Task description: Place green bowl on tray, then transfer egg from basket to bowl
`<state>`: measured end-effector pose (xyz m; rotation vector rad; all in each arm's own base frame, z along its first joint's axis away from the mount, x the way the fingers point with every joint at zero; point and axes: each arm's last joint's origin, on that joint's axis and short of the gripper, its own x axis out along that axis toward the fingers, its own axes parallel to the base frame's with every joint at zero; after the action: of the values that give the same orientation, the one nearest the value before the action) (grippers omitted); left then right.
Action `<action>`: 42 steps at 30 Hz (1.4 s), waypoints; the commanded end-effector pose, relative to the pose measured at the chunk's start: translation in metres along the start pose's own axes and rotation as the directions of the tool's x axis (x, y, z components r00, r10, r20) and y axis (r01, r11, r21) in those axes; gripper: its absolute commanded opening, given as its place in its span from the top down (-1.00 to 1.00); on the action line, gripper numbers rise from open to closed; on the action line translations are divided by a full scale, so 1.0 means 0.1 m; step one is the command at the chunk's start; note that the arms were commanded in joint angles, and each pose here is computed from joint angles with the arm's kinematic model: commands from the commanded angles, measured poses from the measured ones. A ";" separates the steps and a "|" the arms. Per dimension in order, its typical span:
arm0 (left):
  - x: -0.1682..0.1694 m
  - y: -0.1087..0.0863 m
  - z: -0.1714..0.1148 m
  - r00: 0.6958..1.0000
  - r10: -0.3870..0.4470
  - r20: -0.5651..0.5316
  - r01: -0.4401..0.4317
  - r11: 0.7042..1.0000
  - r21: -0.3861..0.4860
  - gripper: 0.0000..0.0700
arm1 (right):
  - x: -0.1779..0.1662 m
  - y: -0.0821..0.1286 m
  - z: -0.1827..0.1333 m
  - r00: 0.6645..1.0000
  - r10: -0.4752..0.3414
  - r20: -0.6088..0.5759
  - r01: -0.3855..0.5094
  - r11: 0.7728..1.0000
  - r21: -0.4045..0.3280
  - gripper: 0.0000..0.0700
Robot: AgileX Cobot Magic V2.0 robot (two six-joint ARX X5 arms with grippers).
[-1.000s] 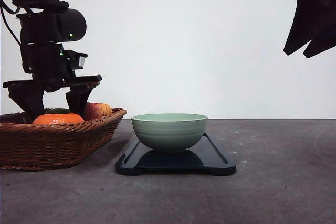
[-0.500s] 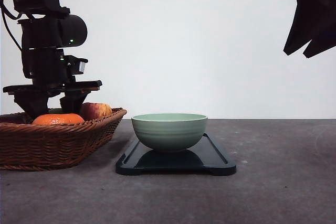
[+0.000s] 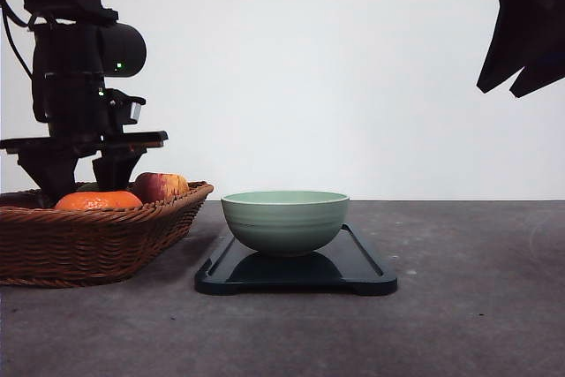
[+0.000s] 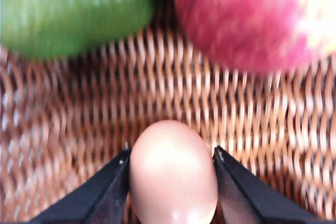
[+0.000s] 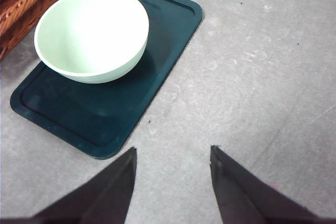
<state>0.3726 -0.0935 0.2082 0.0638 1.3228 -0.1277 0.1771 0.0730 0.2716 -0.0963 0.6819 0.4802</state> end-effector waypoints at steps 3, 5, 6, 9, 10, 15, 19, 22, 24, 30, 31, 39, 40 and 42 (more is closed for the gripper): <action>-0.11 -0.02 0.12 1.000 0.001 0.026 -0.002 1.000 0.028 0.38 | 0.01 0.01 0.02 1.000 0.002 0.005 -0.002 1.000 -0.010 0.22; -0.19 -0.03 0.17 0.999 -0.002 0.045 0.000 1.000 0.030 0.38 | 0.01 0.01 0.02 1.000 0.002 0.005 -0.002 1.000 -0.010 0.22; -0.24 -0.03 0.19 0.998 -0.003 0.056 0.001 1.000 0.031 0.38 | 0.01 0.01 0.02 1.000 0.002 0.005 -0.002 1.000 -0.010 0.22; -0.41 -0.05 0.24 0.996 -0.008 0.089 0.005 0.999 0.035 0.38 | 0.01 0.01 0.02 1.000 0.002 0.004 -0.002 1.000 -0.010 0.22; -0.47 -0.07 0.26 0.994 -0.014 0.104 0.010 0.999 0.039 0.38 | 0.01 0.01 0.02 1.000 0.002 0.004 -0.002 1.000 -0.010 0.22; -0.80 -0.21 0.28 0.977 -0.079 0.197 0.065 0.995 0.079 0.38 | 0.01 0.01 0.02 1.000 0.002 0.005 -0.002 1.000 -0.010 0.22; -1.00 -0.45 0.27 0.943 -0.190 0.273 0.152 0.976 0.156 0.38 | 0.01 0.01 0.02 1.000 0.001 0.005 -0.001 1.000 -0.010 0.22; -1.05 -0.65 0.27 0.916 -0.244 0.320 0.180 0.960 0.216 0.38 | 0.01 0.01 0.02 1.000 0.001 0.005 -0.001 1.000 -0.010 0.22; -1.06 -0.81 0.26 0.898 -0.273 0.346 0.189 0.947 0.259 0.38 | 0.01 0.01 0.02 1.000 0.002 0.005 -0.002 1.000 -0.010 0.22; -1.01 -1.25 0.24 0.854 -0.354 0.381 0.207 0.904 0.375 0.38 | 0.01 0.01 0.02 1.000 0.002 0.004 -0.002 1.000 -0.010 0.22; -0.99 -1.31 0.23 0.853 -0.361 0.376 0.210 0.898 0.387 0.38 | 0.01 0.01 0.02 1.000 0.002 0.004 -0.002 1.000 -0.010 0.22; -0.72 -1.65 0.16 0.870 -0.375 0.320 0.201 0.863 0.464 0.38 | 0.01 0.01 0.02 1.000 0.002 0.004 -0.002 1.000 -0.011 0.22; -0.68 -1.68 0.15 0.875 -0.366 0.315 0.193 0.863 0.467 0.38 | 0.01 0.01 0.02 1.000 0.002 0.004 -0.002 1.000 -0.011 0.22; -0.58 -1.72 0.16 0.887 -0.344 0.308 0.176 0.868 0.465 0.38 | 0.01 0.01 0.02 1.000 0.002 0.004 -0.002 1.000 -0.011 0.22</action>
<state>0.3468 -0.2552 0.2795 0.1913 0.8889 -0.6329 0.1771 0.0730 0.2716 -0.0963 0.6823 0.4802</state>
